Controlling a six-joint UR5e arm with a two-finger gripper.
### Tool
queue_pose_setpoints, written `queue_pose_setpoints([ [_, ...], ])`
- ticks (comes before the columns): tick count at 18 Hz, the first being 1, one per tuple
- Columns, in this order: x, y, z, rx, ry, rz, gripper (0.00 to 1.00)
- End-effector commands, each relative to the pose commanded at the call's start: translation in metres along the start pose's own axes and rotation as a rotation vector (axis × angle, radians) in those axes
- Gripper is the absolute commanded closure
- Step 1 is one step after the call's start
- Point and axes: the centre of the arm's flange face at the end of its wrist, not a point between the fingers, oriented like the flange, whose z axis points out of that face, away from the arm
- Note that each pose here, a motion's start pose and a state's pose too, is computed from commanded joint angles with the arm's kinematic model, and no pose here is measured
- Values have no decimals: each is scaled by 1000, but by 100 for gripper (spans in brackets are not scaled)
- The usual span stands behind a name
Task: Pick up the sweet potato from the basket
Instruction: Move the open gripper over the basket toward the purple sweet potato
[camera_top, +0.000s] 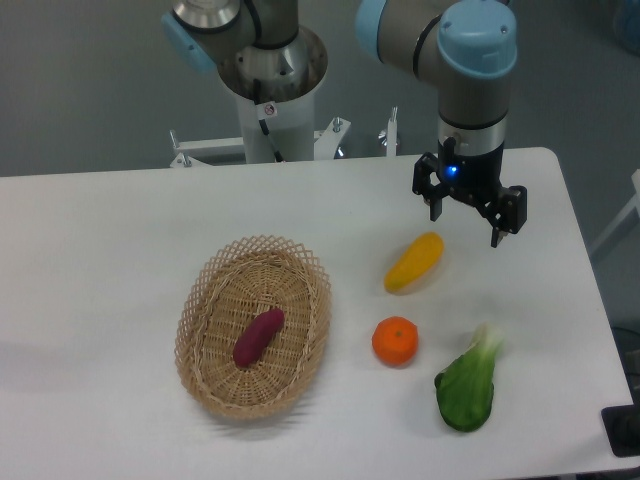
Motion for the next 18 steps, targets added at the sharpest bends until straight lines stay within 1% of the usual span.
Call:
queue_pose_setpoints([
  [6, 7, 0, 8, 4, 20, -8, 0],
  [8, 11, -4, 5, 10, 20, -48, 0],
  [10, 19, -19, 0, 23, 17, -93, 0],
  [13, 39, -57, 5, 37, 30, -112, 0],
  [18, 76, -112, 30, 22, 85, -256, 0],
])
